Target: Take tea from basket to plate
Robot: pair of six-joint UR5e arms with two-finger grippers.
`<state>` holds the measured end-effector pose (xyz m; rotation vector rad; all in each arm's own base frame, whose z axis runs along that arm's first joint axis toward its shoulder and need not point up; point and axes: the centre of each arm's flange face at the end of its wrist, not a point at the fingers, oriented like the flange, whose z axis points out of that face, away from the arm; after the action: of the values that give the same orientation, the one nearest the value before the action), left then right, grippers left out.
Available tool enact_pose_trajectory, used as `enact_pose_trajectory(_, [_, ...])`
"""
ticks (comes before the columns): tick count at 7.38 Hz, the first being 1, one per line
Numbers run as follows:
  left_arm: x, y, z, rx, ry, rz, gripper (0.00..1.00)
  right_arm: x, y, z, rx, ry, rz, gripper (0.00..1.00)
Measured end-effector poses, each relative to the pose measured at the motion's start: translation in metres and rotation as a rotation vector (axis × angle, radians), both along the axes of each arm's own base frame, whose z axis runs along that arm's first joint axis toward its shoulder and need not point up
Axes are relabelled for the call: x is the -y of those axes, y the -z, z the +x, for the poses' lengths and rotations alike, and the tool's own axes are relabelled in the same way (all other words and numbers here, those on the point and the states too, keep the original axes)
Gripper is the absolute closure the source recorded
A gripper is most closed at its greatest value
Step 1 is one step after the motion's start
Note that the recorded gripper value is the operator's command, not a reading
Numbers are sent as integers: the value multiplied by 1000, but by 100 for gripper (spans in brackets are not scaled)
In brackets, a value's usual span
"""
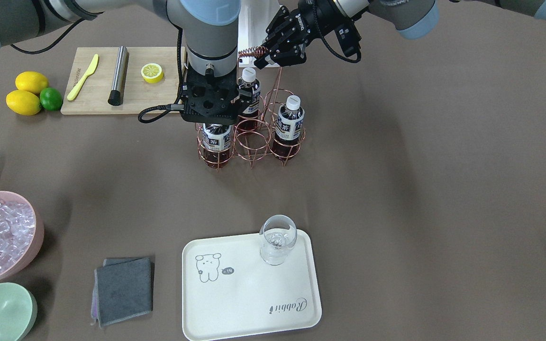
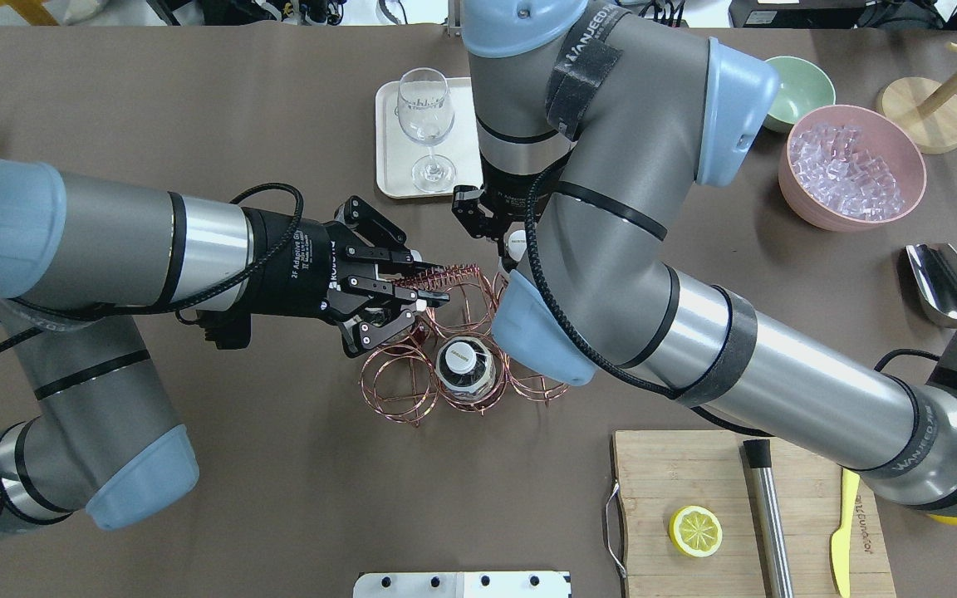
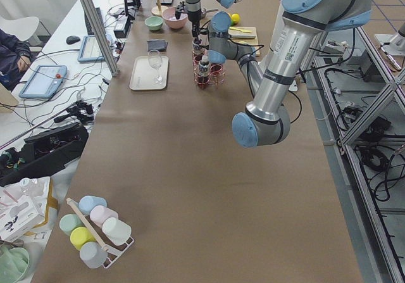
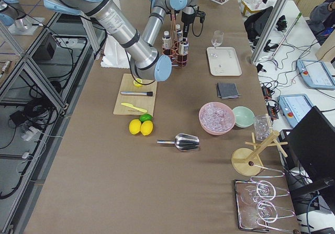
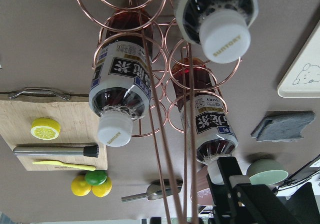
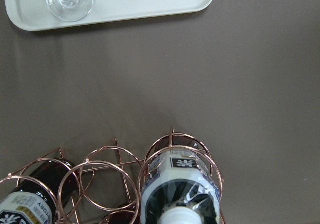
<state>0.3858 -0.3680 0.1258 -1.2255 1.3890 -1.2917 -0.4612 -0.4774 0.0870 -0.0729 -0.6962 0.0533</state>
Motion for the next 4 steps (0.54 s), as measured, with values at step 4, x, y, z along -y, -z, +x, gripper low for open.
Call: enact_pose_trajectory(4, [0, 0, 0, -1, 0, -1, 100, -21, 13, 28, -7, 5, 2, 100])
